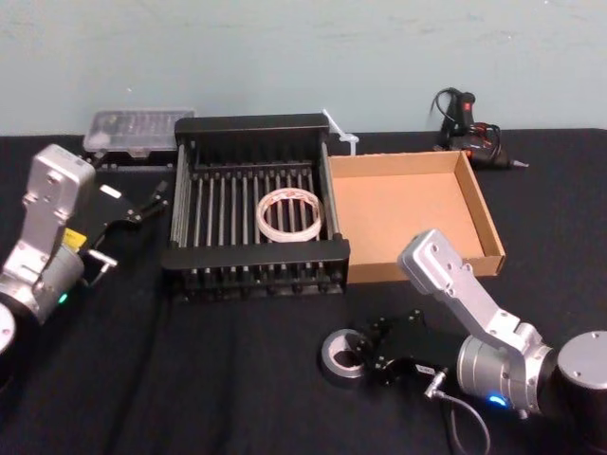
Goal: Pick up the white tape and place it into the black box , Pick up the silver tape and place it into the brown box.
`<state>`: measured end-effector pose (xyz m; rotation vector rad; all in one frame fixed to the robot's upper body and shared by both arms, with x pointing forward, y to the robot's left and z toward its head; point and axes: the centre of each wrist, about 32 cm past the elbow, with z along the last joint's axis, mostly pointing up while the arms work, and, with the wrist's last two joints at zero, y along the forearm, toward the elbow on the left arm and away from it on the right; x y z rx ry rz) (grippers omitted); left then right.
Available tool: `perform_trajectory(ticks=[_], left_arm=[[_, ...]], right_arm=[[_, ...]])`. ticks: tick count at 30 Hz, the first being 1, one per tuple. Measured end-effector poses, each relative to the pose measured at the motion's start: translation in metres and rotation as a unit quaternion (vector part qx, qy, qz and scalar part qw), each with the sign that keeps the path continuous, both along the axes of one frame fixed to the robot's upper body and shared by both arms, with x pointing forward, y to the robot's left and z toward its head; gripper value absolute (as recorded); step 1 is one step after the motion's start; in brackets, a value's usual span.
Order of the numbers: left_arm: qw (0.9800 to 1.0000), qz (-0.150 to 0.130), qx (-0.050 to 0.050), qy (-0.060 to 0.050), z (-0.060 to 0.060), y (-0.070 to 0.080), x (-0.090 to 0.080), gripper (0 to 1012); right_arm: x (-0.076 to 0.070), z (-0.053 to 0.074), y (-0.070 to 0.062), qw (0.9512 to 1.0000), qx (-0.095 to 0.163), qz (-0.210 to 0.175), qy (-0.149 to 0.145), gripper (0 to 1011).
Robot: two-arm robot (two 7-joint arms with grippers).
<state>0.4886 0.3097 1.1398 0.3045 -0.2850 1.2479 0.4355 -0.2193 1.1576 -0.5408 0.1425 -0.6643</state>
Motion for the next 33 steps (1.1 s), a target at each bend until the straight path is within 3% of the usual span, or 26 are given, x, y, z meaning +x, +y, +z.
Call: perform_trajectory(ticks=[14,33], left_arm=[[1.0000,0.000,0.000,0.000,0.000,0.000,0.000,1002],[1.0000,0.000,0.000,0.000,0.000,0.000,0.000,1001]], right_arm=[[-0.002,0.004,-0.004,0.9998,0.010,0.010,-0.011,151],[-0.022,0.030,-0.010,0.9956,0.066,0.028,-0.061,151]])
